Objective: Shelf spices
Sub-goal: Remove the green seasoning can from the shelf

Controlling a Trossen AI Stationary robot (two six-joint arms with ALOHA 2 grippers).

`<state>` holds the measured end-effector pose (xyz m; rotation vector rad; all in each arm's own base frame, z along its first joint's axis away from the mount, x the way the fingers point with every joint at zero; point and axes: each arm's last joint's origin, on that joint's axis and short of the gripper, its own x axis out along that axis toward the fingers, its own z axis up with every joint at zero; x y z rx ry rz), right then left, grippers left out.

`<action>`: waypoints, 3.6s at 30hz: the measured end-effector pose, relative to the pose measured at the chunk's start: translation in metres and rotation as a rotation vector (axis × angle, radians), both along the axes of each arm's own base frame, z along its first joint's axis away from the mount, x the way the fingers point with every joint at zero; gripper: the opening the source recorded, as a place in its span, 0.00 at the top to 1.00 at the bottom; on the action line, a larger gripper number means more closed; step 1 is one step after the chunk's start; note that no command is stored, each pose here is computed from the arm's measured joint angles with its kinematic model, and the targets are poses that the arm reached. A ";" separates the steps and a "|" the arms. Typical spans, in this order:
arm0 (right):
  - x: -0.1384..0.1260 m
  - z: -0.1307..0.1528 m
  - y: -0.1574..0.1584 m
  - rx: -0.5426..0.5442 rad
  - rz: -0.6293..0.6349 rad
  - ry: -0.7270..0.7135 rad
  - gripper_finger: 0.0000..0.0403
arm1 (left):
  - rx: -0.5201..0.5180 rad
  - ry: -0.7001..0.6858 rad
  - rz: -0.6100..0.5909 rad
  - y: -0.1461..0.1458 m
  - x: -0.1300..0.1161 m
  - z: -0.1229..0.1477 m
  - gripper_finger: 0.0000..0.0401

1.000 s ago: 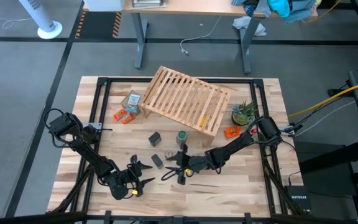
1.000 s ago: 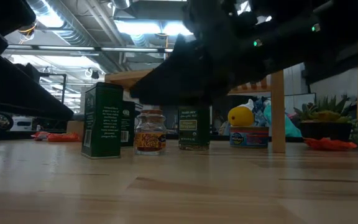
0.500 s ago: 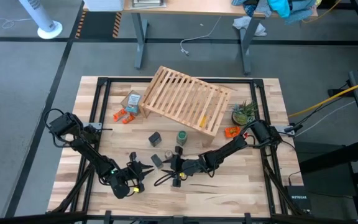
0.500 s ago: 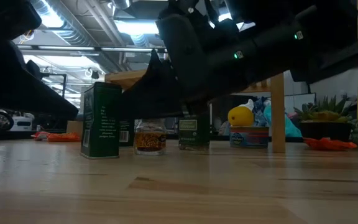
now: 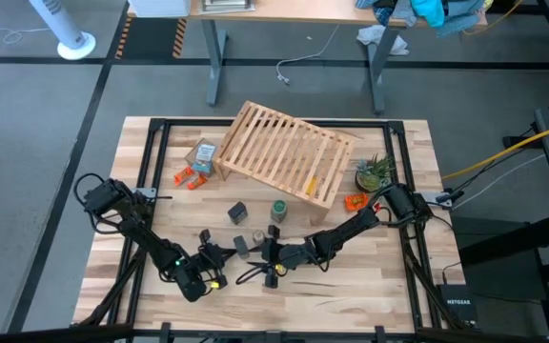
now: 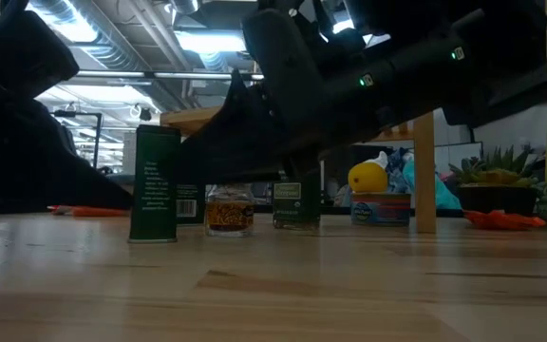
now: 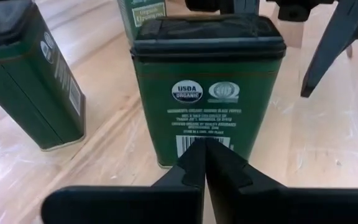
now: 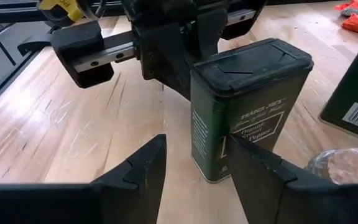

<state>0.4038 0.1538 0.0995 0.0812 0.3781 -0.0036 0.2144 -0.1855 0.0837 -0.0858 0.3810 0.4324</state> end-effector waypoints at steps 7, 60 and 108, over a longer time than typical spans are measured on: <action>0.002 -0.005 0.003 0.053 0.051 -0.037 0.57 | 0.025 -0.027 0.030 0.001 0.000 0.001 1.00; 0.024 -0.005 0.042 -0.161 -0.073 0.005 0.57 | -0.049 -0.014 0.004 -0.011 -0.022 -0.004 1.00; 0.025 0.058 0.016 -0.422 -0.174 -0.032 0.57 | 0.129 0.018 -0.032 -0.012 -0.031 -0.005 1.00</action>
